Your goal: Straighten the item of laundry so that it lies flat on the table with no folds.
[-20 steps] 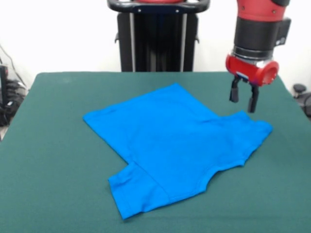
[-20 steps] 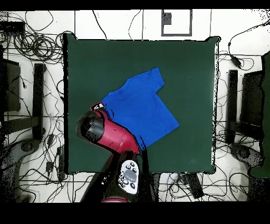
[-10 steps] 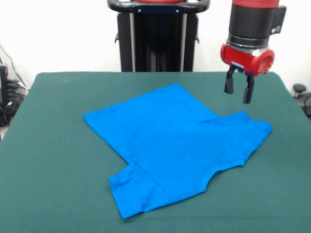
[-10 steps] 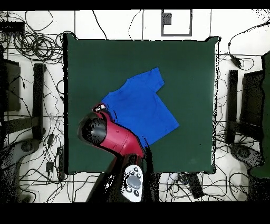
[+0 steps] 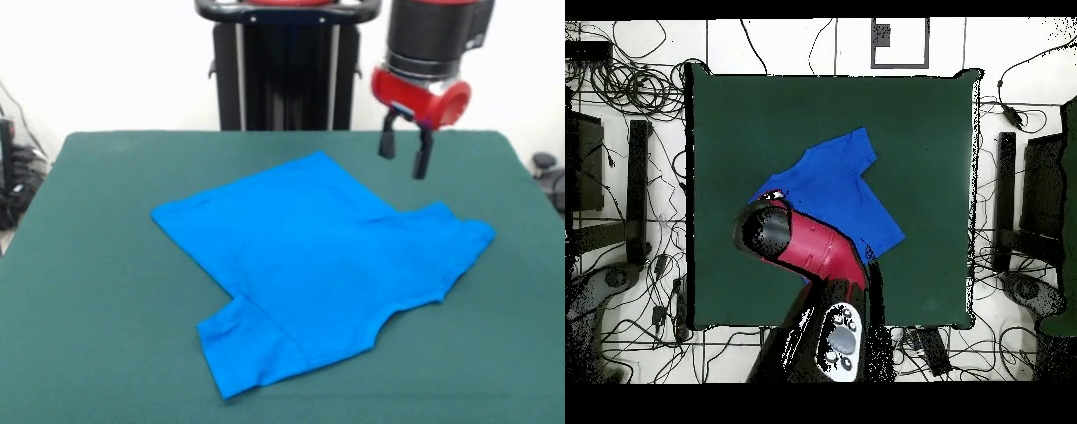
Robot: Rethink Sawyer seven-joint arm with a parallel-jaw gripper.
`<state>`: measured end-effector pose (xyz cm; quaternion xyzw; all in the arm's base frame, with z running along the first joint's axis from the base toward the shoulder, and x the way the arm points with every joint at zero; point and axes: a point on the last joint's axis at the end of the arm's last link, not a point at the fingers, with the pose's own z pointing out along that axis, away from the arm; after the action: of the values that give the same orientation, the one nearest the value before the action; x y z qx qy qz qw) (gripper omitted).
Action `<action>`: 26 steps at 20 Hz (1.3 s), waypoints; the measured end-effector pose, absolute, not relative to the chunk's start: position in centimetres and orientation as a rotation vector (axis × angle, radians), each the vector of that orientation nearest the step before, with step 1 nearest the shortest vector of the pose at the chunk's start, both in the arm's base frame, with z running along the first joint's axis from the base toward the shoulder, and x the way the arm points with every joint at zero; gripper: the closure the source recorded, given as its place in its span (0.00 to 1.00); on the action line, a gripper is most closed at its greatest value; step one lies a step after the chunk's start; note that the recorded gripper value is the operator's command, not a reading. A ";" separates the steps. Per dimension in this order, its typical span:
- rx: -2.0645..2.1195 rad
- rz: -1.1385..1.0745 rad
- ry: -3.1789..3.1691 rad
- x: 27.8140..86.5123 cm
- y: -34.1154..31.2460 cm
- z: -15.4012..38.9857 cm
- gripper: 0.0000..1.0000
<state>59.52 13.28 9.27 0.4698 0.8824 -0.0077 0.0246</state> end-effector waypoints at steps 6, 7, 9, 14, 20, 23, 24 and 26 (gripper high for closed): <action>1.449 -0.069 2.710 63.4 7.5 10.7 0.00; 1.447 -0.078 2.703 64.1 6.3 11.1 0.00; 1.446 -0.095 2.687 65.3 4.1 11.5 0.00; 1.445 -0.141 2.641 68.4 -2.5 13.2 0.00; 1.423 -0.183 2.595 70.4 -7.5 15.1 0.00; 1.402 -0.203 2.587 70.6 -8.6 15.5 0.00; 1.393 -0.211 2.586 70.6 -8.8 15.7 0.00; 1.377 -0.222 2.587 70.6 -9.2 15.8 0.00</action>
<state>70.63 -9.15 15.80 0.4663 0.8756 -0.0752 0.1011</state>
